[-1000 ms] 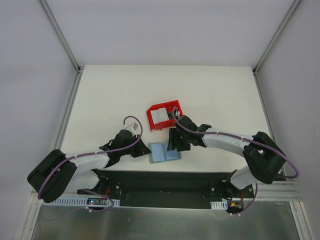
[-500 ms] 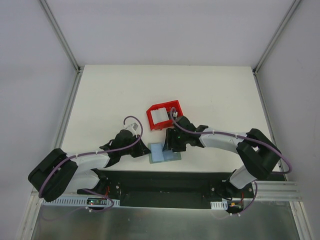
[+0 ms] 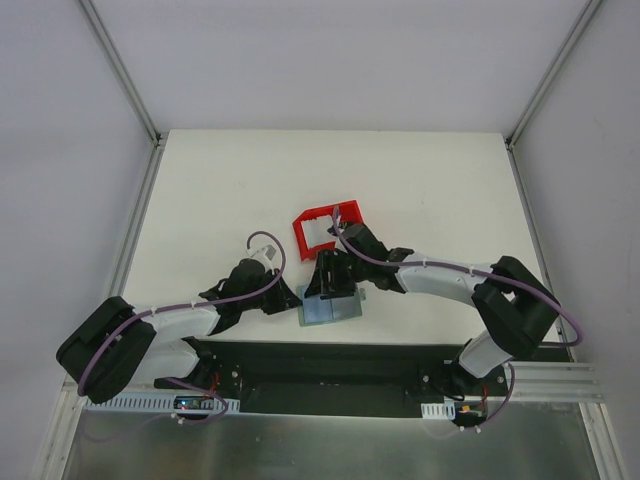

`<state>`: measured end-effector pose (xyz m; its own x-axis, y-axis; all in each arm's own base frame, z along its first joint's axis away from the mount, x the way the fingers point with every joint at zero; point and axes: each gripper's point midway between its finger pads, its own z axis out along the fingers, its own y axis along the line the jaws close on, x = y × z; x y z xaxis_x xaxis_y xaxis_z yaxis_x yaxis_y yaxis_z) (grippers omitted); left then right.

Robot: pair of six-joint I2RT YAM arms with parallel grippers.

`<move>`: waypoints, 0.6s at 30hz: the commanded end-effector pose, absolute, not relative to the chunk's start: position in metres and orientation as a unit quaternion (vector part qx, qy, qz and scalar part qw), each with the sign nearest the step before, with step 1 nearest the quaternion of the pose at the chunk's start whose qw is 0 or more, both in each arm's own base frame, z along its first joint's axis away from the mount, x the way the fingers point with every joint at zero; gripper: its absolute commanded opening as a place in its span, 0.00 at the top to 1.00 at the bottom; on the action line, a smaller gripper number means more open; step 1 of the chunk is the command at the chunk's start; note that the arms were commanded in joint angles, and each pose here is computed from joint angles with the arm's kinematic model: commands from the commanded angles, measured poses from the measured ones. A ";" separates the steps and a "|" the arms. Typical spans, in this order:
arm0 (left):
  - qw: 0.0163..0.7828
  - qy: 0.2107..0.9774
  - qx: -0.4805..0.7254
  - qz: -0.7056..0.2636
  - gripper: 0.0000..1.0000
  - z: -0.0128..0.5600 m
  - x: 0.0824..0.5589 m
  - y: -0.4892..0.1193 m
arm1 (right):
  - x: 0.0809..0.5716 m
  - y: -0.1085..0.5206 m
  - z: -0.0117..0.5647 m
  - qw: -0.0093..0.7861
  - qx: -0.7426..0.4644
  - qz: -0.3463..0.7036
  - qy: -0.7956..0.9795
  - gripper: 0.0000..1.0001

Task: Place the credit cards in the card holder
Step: Open the card holder at the center of the board, then pick up the credit card from the storage box.

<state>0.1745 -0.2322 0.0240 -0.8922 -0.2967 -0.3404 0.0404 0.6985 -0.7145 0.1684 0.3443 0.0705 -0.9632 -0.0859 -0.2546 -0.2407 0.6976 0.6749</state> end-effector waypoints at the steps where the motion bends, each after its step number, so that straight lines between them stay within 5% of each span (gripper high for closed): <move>1: 0.235 0.885 -0.073 -0.396 1.00 0.033 0.179 -0.234 | 0.169 0.377 0.107 0.104 -0.120 0.460 0.874 0.42; 10: 0.244 0.884 -0.069 -0.392 1.00 0.036 0.180 -0.231 | 0.196 0.365 0.151 0.174 -0.132 0.477 0.851 0.42; 18: 0.256 0.883 -0.054 -0.390 1.00 0.045 0.184 -0.232 | 0.271 0.319 0.169 0.282 -0.133 0.305 0.900 0.41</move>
